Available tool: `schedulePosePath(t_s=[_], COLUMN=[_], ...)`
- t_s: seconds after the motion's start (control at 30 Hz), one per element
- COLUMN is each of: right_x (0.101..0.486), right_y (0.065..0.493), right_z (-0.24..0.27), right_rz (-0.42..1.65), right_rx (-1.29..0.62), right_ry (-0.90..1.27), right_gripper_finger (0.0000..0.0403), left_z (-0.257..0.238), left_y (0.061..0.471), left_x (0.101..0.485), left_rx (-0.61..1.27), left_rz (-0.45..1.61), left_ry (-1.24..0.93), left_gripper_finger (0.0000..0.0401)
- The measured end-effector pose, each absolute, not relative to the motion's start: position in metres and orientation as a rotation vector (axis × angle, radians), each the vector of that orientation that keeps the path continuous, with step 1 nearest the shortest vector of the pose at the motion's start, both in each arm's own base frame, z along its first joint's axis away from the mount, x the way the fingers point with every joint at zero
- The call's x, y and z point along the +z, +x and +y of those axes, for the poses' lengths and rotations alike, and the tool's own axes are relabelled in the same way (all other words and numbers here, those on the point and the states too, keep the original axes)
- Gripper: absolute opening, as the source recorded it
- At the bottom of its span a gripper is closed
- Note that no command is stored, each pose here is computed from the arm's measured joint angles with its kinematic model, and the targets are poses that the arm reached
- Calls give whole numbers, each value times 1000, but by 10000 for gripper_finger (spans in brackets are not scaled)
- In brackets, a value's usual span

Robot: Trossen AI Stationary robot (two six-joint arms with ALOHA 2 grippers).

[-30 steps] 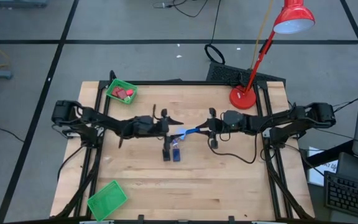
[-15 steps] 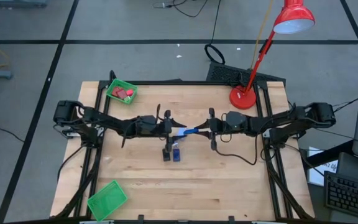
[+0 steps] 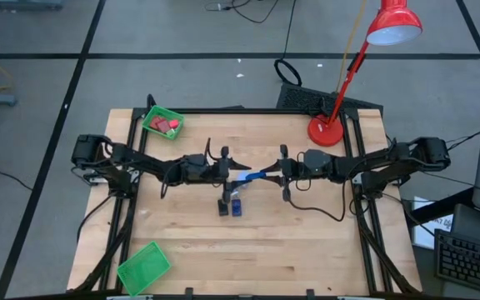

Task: Pick & Place Office items
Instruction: Put the light blue digital timer into the bottom green basket

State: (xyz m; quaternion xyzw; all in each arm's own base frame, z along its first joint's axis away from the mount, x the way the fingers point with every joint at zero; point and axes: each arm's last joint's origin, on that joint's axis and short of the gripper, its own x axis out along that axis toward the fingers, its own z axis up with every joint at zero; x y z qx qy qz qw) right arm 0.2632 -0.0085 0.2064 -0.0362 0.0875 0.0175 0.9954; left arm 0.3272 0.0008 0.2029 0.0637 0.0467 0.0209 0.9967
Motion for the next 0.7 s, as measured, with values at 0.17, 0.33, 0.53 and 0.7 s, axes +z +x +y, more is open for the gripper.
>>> schedulePosePath(t_s=[0.17,0.33,0.53,0.7], right_x=[206,206,206,205], right_y=[263,263,263,263], right_z=[-9,-9,-9,-9], right_rz=[174,174,175,186], right_rx=[34,35,31,34], right_ry=[-73,-79,-80,-78], right_gripper_finger=[60,60,60,67], left_z=[1,1,1,1], left_y=[327,327,327,327], left_x=[203,203,203,202], left_rx=[44,38,33,30], left_rz=[94,94,96,98], left_ry=[128,128,128,134], left_gripper_finger=[186,165,97,63])
